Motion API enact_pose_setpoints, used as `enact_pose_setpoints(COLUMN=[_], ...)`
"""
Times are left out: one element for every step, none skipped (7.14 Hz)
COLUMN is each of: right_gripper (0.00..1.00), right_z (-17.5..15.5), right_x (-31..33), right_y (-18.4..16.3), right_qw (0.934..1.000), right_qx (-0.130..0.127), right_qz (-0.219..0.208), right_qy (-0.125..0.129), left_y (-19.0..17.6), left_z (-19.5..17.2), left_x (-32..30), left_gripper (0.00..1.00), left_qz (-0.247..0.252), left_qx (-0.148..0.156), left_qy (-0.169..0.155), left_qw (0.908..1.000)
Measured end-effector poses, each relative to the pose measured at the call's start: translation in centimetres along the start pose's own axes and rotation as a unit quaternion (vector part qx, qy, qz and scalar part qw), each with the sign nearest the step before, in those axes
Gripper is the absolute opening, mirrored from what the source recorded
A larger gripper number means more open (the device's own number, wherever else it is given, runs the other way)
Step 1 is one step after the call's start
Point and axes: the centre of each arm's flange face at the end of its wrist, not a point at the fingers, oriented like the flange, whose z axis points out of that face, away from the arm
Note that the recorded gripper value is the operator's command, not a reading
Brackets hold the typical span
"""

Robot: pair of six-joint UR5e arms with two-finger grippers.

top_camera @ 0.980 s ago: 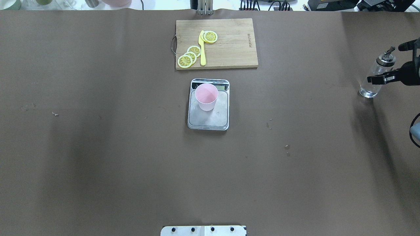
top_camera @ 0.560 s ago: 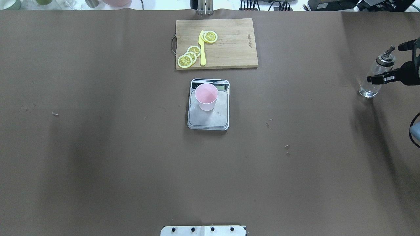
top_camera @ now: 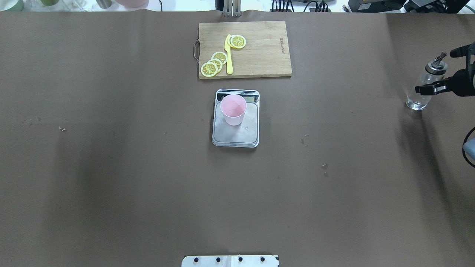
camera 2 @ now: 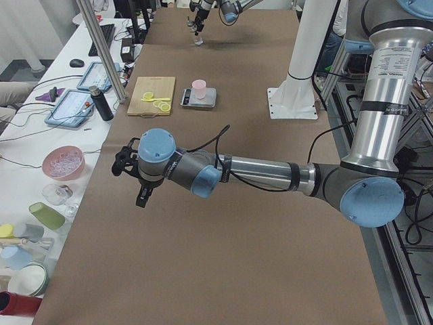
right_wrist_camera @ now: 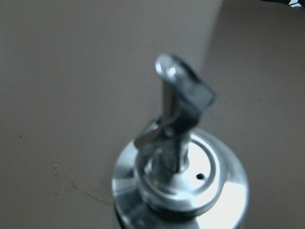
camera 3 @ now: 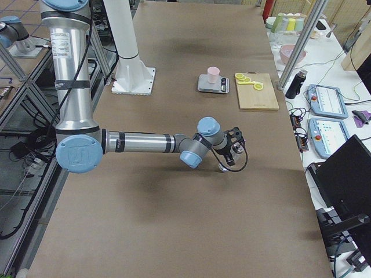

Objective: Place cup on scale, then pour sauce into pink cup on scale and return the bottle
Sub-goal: 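Lower the glass bottle onto the table with the right gripper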

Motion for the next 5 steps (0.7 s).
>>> enact_pose_setpoints(right_gripper=[0.58, 0.65, 0.72, 0.89, 0.99], right_z=[0.02, 0.02, 0.02, 0.01, 0.01], right_x=[0.01, 0.02, 0.0, -0.03, -0.05], right_y=[0.0, -0.01, -0.05, -0.08, -0.09], right_qw=[1.0, 1.0, 1.0, 1.0, 1.0], right_qx=[0.0, 0.0, 0.001, 0.001, 0.001], right_qz=[0.0, 0.0, 0.0, 0.0, 0.0], right_qy=[0.0, 0.001, 0.001, 0.0, 0.0], left_y=[0.0, 0.0, 0.0, 0.0, 0.0], left_z=[0.02, 0.02, 0.03, 0.03, 0.03], left_x=[0.01, 0.0, 0.0, 0.0, -0.01], left_gripper=[0.97, 0.97, 0.97, 0.97, 0.97], left_qz=[0.0, 0.0, 0.0, 0.0, 0.0], left_qx=[0.0, 0.0, 0.0, 0.0, 0.0], left_qy=[0.0, 0.0, 0.0, -0.001, -0.001], left_qw=[1.0, 1.0, 1.0, 1.0, 1.0])
